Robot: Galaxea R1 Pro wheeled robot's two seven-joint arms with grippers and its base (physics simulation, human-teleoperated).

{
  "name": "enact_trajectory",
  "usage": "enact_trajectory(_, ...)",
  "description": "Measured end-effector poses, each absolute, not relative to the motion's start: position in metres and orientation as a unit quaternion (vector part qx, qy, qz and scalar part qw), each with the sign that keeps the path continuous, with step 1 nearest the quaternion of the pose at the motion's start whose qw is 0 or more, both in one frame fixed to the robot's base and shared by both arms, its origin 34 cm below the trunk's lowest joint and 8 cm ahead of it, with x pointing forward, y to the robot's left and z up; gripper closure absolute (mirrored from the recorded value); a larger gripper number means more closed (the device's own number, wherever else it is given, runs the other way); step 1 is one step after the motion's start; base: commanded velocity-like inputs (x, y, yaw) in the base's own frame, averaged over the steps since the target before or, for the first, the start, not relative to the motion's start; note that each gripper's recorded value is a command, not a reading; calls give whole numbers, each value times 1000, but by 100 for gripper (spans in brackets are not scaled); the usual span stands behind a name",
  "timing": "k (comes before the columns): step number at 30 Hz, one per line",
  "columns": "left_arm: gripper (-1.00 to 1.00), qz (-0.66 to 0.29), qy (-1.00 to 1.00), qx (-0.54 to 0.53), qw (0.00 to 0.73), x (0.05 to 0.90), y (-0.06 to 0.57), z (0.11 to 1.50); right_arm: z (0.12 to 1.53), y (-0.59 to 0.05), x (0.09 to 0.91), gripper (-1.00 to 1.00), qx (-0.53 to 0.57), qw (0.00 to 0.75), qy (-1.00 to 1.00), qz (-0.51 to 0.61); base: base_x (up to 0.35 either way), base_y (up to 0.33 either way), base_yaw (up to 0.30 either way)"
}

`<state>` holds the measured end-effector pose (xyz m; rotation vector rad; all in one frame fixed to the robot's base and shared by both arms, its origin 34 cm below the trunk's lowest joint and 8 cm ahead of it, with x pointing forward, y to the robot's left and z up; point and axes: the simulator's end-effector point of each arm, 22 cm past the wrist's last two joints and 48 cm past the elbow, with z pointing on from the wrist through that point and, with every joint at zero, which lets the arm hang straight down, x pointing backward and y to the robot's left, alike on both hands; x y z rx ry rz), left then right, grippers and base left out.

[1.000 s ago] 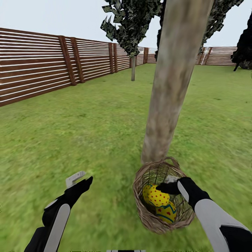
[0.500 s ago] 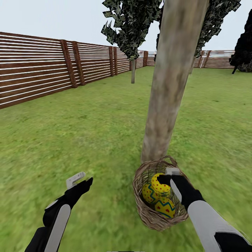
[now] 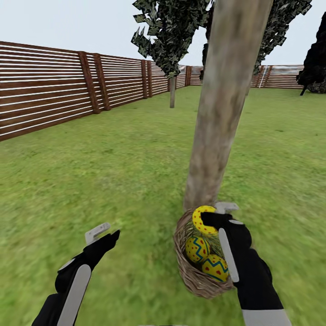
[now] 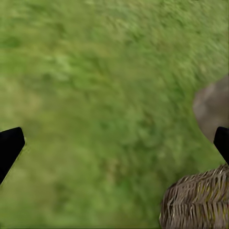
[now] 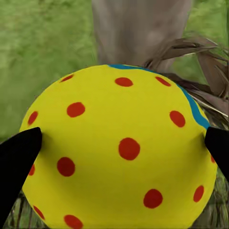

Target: Take the three Easter eggs out of the wicker basket on the lawn in the garden, then place them on the lawn next to a single tree (choose any tree) so that all three eggs are next to the same tree and none are left in the basket.

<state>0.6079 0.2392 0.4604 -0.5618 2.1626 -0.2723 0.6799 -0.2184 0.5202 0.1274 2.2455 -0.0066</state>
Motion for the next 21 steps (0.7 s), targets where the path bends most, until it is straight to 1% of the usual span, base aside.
enact_trajectory(4,-100,-107,867,-226,431,608,241,460,551,-189,694,100,38,483,875,5,0,311,0)
enact_trajectory(8,-100,-93,868,-219,435,608,256,460,582,-125,697,100,-27,541,841,-1,0,331,0)
enact_trajectory(12,-100,-89,868,-222,436,608,261,460,582,-97,692,100,-59,546,836,1,48,333,0)
enact_trajectory(15,-100,-79,862,-242,438,606,282,460,557,-76,685,100,-93,529,843,-7,131,328,0)
enact_trajectory(21,-100,-79,861,-245,439,606,285,460,486,-71,691,100,-119,537,834,-36,185,303,0)
